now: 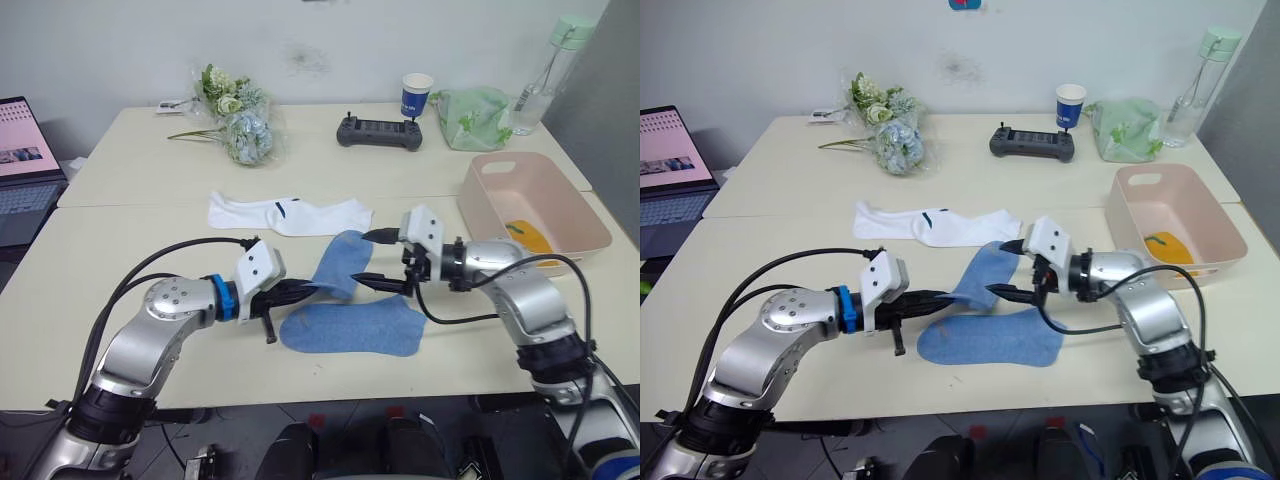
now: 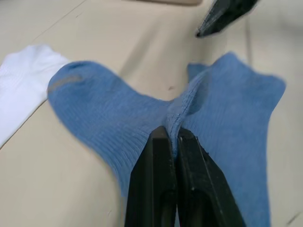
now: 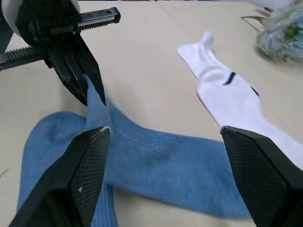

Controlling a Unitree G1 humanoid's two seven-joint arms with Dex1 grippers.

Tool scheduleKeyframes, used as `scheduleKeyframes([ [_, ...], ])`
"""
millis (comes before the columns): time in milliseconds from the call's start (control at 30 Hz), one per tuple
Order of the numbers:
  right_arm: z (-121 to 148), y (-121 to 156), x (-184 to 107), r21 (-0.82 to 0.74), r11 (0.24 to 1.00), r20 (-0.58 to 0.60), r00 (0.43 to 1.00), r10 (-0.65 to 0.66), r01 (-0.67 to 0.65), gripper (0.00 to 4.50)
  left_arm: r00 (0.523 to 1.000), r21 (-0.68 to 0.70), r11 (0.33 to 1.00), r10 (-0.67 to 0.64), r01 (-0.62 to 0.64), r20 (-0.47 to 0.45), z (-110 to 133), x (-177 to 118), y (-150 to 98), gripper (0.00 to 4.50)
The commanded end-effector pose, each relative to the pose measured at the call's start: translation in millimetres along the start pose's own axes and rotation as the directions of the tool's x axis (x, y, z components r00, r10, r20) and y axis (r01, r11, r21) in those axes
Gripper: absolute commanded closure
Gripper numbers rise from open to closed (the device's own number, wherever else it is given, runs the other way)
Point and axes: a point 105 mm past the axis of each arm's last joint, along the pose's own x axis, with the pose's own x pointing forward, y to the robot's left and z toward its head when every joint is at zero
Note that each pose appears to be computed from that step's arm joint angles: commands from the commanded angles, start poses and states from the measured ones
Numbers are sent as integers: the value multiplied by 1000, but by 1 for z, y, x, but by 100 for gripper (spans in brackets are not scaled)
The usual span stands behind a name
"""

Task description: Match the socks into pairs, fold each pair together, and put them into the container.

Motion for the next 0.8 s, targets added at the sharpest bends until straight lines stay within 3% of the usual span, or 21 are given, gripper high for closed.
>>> scheduleKeyframes([
  [33,14,9,-1,-31,999,27,999,17,-16,42,999,-51,998,-23,25,42,15,10,-6,450],
  [300,4,15,6,-293,955,-115,993,8,-42,42,993,-60,992,-111,112,29,24,48,-27,450],
  [333,3,15,6,-317,947,-125,992,4,-44,60,993,-59,991,-115,117,27,24,48,-28,450],
  [433,3,15,5,-334,941,-114,993,7,-45,134,993,-54,991,-122,122,8,21,47,-29,450],
  [733,-1,14,4,-422,903,-153,988,15,-79,446,990,-17,990,-143,142,-16,18,44,-30,450],
  [800,-2,13,3,-426,901,-156,988,12,-78,450,987,19,987,-158,158,-12,20,42,-31,428],
])
